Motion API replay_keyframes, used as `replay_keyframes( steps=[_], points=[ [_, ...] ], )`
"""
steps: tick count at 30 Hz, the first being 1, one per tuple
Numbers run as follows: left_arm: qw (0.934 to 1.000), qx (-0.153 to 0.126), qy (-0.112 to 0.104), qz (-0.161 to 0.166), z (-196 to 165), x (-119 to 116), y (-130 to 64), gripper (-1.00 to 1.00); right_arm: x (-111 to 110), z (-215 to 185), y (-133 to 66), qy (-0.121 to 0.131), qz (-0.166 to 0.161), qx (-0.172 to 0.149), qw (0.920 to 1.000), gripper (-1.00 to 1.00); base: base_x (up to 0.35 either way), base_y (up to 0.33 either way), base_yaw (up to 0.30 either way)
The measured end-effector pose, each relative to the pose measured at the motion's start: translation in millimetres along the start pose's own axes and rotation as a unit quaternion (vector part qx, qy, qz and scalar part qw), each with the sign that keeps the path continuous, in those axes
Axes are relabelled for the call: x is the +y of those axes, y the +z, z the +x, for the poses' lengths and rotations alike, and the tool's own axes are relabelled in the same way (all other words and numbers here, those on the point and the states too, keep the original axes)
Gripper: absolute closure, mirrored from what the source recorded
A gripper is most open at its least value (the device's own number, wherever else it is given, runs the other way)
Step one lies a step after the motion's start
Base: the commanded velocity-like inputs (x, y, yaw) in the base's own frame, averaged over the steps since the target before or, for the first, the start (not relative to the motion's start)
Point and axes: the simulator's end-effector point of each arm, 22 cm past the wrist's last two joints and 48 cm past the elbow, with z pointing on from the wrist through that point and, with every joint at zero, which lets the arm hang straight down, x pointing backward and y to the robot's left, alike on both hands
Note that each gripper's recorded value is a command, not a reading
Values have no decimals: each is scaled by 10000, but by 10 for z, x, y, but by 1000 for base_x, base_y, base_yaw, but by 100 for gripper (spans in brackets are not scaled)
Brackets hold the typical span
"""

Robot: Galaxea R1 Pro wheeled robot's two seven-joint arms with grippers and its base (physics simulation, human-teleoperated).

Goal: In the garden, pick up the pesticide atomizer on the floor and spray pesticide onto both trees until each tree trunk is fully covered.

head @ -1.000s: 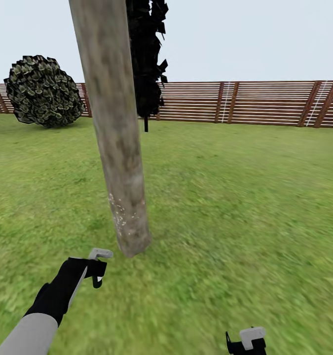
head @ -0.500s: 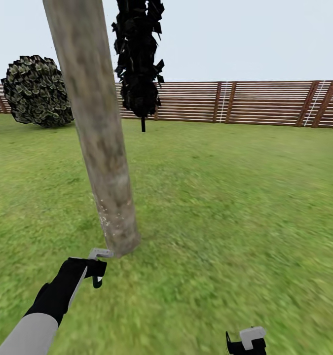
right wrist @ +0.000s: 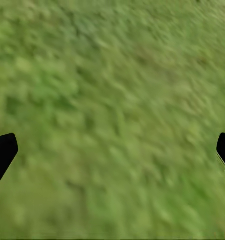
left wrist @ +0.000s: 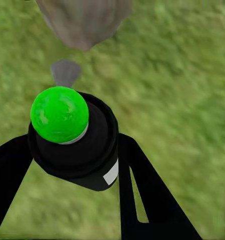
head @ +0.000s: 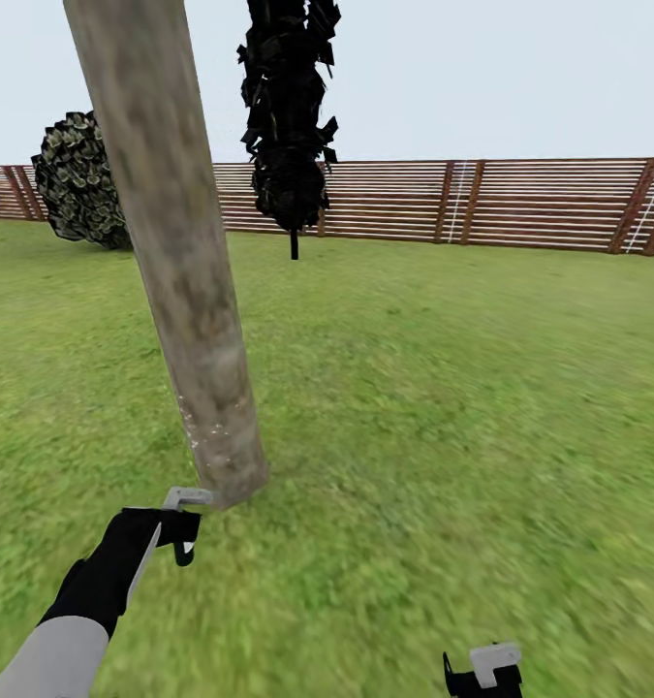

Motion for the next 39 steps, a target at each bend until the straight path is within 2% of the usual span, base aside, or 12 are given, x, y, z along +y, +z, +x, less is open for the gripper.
replay_keyframes(
  steps=[10, 20, 21, 22, 24, 33, 39],
  points=[
    [10000, 89, -25, 25, 121, -9, 66, 100, 0, 0, 0, 0, 0, 0, 10000, -100, 116, -275, 271],
    [10000, 63, -11, -29, 115, 36, 67, 100, 1, 0, -1, -2, -1, -2, 10000, -100, 146, -267, 22],
    [9999, 54, -3, -89, 111, 67, 66, 100, 1, -1, -1, -3, -3, -2, 10000, -100, 156, -264, 0],
    [9992, 13, 23, -407, 92, 206, 59, 100, 3, -1, -1, -5, -4, -3, 10000, -100, 156, -264, 0],
    [9976, -10, -3, -696, 83, 300, 51, 100, 3, -1, -1, -5, -4, -3, 10000, -100, 156, -263, 0],
    [9981, -6, -51, -620, 77, 52, 78, 100, 4, 0, 0, -5, -6, -1, 10000, -100, 108, -266, 224],
    [9982, -11, -53, -603, 72, 22, 78, 100, 4, -1, 0, -5, -6, -1, 10000, -100, 42, -273, 277]
  ],
)
